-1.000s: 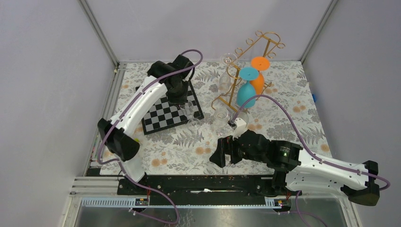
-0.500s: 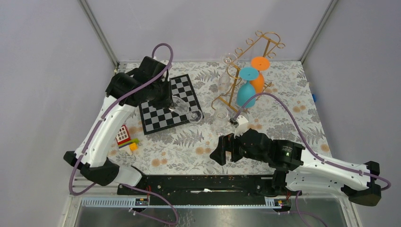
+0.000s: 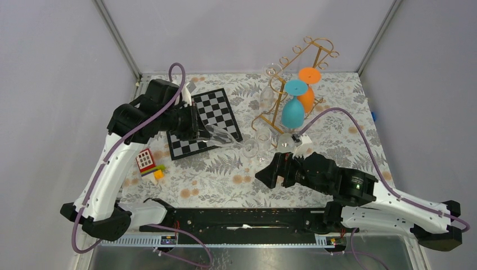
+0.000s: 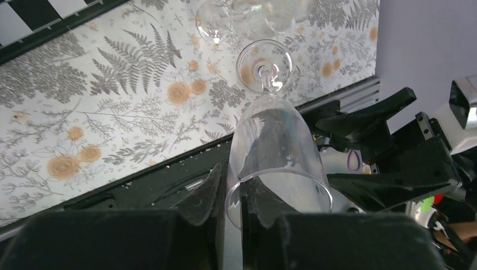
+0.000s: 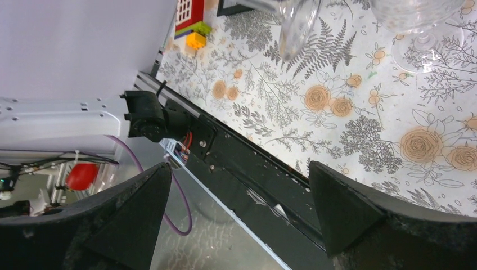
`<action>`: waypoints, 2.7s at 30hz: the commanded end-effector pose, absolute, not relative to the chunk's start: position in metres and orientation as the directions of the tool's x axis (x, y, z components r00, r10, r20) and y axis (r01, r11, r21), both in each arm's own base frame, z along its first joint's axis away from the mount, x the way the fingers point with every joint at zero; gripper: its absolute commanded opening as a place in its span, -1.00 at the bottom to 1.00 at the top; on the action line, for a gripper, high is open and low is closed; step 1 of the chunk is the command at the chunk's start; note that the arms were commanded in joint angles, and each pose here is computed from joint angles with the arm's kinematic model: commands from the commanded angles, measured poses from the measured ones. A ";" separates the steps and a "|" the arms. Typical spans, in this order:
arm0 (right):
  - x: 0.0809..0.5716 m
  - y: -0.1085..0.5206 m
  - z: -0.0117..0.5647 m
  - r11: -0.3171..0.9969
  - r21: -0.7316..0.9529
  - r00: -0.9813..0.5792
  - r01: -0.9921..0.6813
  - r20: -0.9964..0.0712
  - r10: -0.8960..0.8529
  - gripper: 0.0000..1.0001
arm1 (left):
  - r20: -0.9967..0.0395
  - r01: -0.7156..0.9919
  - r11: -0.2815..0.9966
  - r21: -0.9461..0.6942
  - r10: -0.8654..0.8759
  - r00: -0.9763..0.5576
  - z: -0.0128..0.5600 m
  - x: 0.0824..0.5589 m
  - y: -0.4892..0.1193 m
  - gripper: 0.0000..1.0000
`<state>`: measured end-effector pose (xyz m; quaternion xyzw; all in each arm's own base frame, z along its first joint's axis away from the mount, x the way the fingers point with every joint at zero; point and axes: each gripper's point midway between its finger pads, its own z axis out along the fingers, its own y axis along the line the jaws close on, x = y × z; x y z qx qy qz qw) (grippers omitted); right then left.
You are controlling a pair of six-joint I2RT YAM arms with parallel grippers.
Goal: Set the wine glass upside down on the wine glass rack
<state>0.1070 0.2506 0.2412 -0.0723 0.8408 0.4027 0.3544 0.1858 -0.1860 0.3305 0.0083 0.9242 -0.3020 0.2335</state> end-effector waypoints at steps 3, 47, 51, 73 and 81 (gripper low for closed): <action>0.118 0.259 0.271 0.567 0.740 -0.736 -0.362 -0.600 0.312 0.89 | -0.435 0.217 0.717 -0.663 -0.132 -0.891 0.351 0.174 -0.203 -1.00; 0.166 0.263 0.246 0.614 0.732 -0.691 -0.294 -0.607 0.393 -1.00 | -0.355 0.206 0.664 -0.719 -0.096 -0.930 0.346 0.145 -0.205 -1.00; 0.169 0.257 0.248 0.620 0.728 -0.668 -0.293 -0.620 0.412 -1.00 | -0.345 0.200 0.666 -0.719 -0.092 -0.934 0.343 0.145 -0.206 -0.82; 0.183 0.216 0.274 0.738 0.585 -0.503 -0.336 -0.774 0.384 -1.00 | -0.476 0.221 0.791 -0.571 -0.099 -0.874 0.337 0.155 -0.170 0.52; 0.184 0.202 0.282 0.792 0.455 -0.418 -0.408 -0.864 0.281 -1.00 | -0.543 0.214 0.815 -0.538 -0.142 -0.828 0.349 0.164 -0.156 0.76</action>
